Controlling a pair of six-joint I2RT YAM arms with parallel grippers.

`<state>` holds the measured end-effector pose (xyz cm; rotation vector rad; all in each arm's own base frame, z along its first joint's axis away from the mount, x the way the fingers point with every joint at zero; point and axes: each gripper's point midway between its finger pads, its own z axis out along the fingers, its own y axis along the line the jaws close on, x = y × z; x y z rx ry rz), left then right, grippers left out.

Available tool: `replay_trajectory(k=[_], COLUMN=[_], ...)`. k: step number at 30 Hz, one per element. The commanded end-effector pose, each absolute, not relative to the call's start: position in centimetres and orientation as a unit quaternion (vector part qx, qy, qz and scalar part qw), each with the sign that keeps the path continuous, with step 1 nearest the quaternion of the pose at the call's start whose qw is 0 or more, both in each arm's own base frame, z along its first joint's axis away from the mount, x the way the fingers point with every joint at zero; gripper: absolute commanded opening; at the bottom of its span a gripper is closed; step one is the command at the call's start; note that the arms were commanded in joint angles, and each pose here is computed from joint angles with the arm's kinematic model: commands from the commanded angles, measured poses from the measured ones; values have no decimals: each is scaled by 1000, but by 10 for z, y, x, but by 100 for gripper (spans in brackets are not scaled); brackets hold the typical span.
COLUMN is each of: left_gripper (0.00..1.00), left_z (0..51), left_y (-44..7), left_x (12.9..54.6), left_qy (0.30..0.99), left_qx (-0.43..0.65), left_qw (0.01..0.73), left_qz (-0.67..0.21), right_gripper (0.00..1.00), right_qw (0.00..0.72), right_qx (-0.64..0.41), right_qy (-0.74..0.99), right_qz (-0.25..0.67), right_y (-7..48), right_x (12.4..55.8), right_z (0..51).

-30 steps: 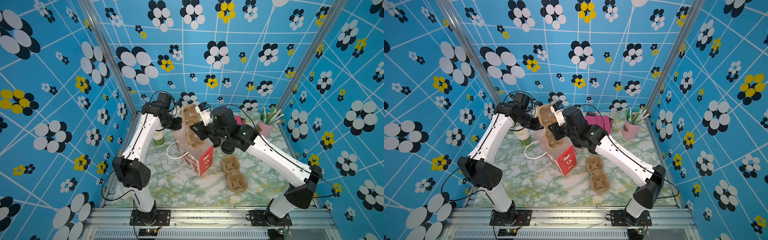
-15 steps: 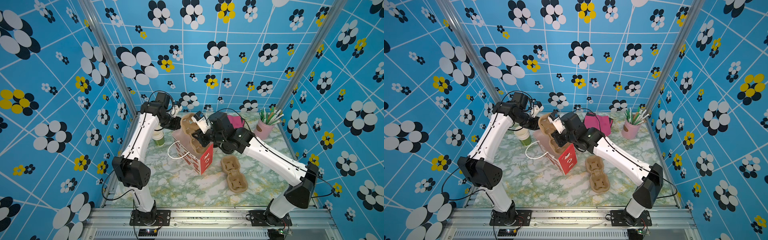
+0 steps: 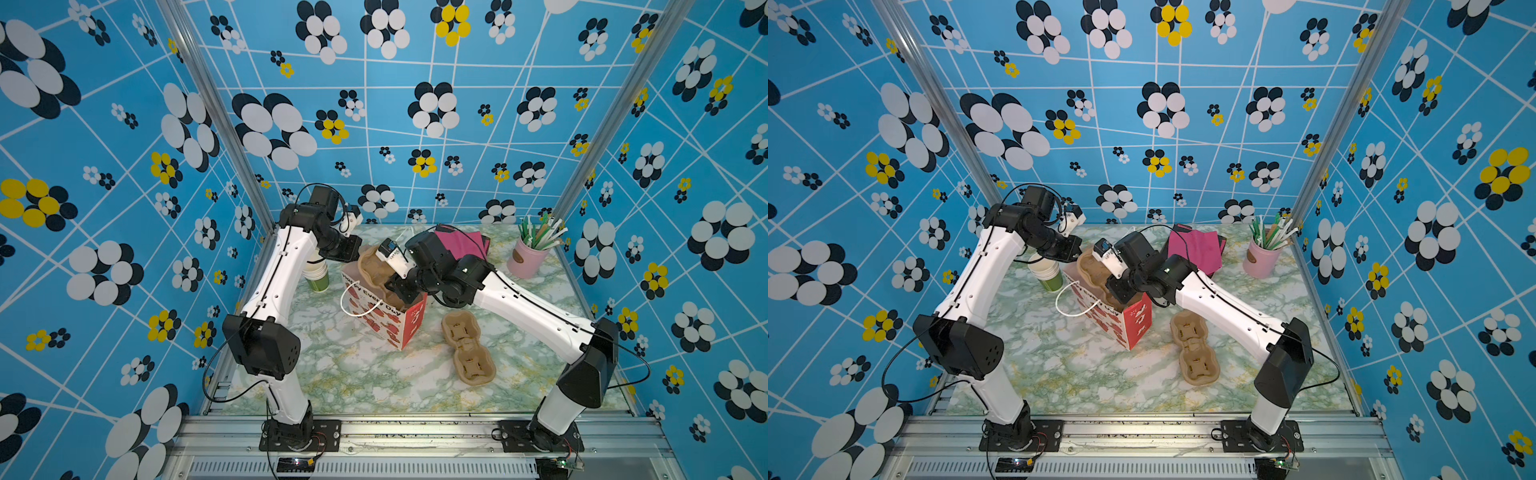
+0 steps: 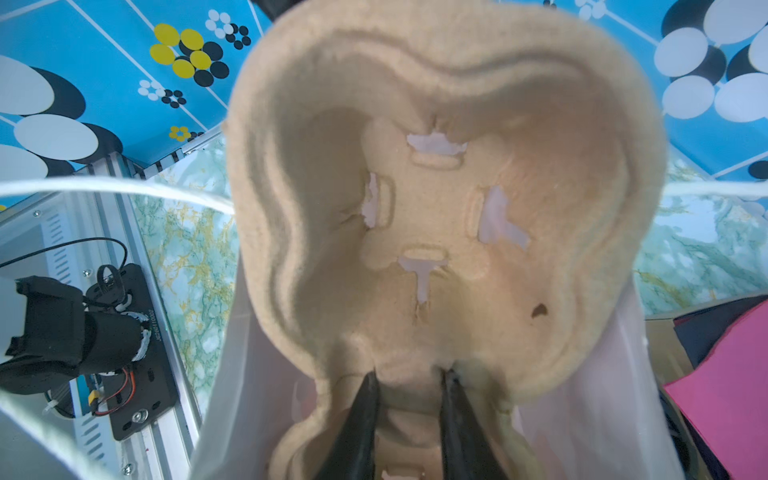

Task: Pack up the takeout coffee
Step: 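Lower the cup carrier into the open bag with the right gripper while left holds it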

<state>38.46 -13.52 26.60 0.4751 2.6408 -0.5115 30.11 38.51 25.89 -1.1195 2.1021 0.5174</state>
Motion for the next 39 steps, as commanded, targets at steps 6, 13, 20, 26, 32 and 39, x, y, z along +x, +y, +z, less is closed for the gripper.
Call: replay_trajectory(k=[6, 13, 20, 26, 32, 39], left_gripper=[0, 0, 0, 0, 0, 0], left_z=[274, 276, 281, 282, 280, 278], left_y=[-115, -113, -116, -116, -115, -113], left_x=[372, 366, 363, 360, 359, 360], left_qy=[955, 954, 950, 949, 949, 949], left_qx=[144, 144, 151, 153, 154, 153], left_qw=[204, 207, 212, 215, 217, 218], left_qz=[-161, -162, -170, -172, -170, -170], right_gripper=[24, 24, 24, 24, 25, 25], right_qw=[289, 257, 221, 186, 152, 106], right_qx=[-470, -486, -493, -499, -504, -509], right_qy=[813, 817, 828, 836, 843, 849], right_qz=[184, 175, 148, 134, 113, 100], right_y=[390, 397, 400, 404, 404, 407], right_x=[291, 289, 294, 296, 298, 298], right_z=[236, 218, 195, 177, 156, 126])
